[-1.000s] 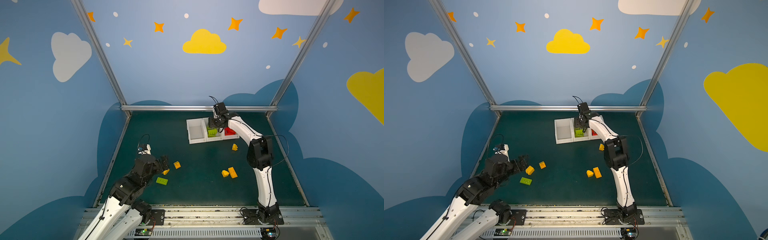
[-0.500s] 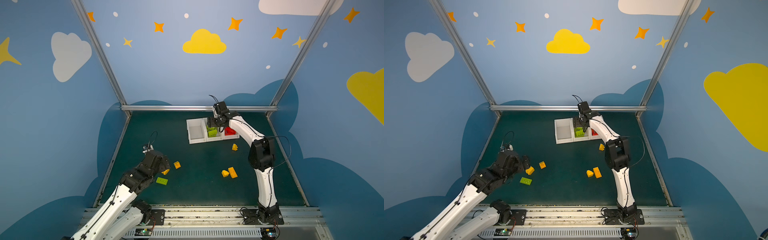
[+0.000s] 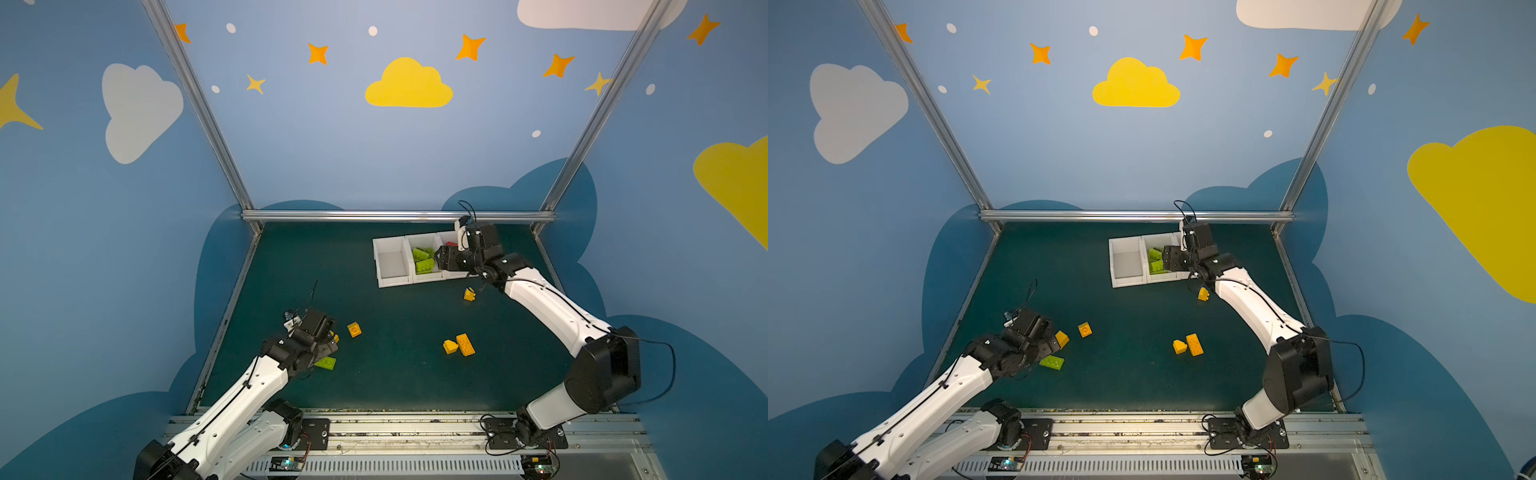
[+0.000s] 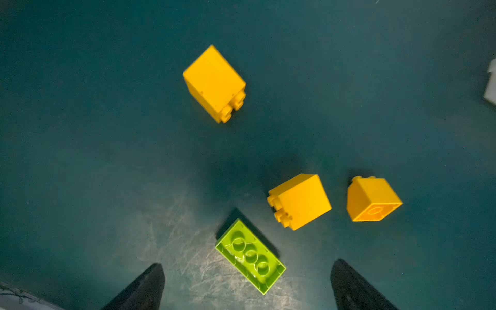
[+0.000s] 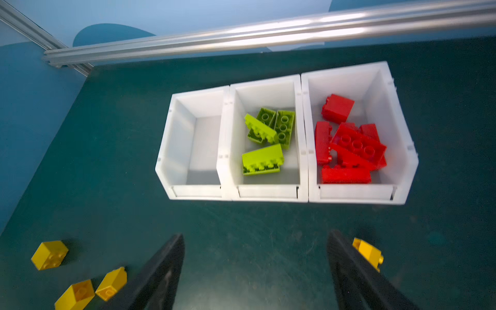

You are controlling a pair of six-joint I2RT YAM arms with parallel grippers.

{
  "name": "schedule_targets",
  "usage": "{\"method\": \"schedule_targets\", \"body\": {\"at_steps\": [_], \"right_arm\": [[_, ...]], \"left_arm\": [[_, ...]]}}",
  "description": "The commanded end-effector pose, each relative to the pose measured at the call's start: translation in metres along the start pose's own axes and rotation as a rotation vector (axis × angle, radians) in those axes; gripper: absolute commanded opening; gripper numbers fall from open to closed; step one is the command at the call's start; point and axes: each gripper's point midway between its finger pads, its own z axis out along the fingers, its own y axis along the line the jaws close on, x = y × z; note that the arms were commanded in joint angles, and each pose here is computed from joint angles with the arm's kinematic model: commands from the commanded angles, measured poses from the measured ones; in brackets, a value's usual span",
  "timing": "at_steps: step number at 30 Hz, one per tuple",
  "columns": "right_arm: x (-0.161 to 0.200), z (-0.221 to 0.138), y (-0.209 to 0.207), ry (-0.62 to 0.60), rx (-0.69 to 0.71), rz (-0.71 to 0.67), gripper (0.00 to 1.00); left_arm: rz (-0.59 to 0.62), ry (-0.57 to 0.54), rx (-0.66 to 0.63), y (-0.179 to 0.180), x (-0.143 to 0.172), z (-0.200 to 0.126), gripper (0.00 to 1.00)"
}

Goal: Sort the legos into containers by color
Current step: Pick up the lego from the bottom-left of the table.

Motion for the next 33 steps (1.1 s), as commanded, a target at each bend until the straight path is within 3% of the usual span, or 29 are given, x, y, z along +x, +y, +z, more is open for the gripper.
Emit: {"method": "schedule_targets", "body": {"at_steps": [1, 10, 22, 33], "right_arm": [[0.013, -0.012, 0.003, -0.035, -0.049, 0.057, 0.81], [0.047, -0.027, -0.006, -0.019, -0.063, 0.083, 0.81], [0.05, -0.026, -0.018, -0.023, -0.013, 0.083, 0.81], [0.053, -0.026, -0.022, -0.028, -0.001, 0.081, 0.81]], "left_arm": [[-0.053, 0.049, 0.011, 0.002, 0.013, 0.006, 0.91], [-0.085, 0.109, 0.032, -0.005, 0.027, 0.025, 0.71], [-0.051, 0.186, -0.08, -0.011, 0.033, 0.045, 0.64], [-0.016, 0.21, -0.118, -0.014, 0.035, 0.056, 0.51]]}}
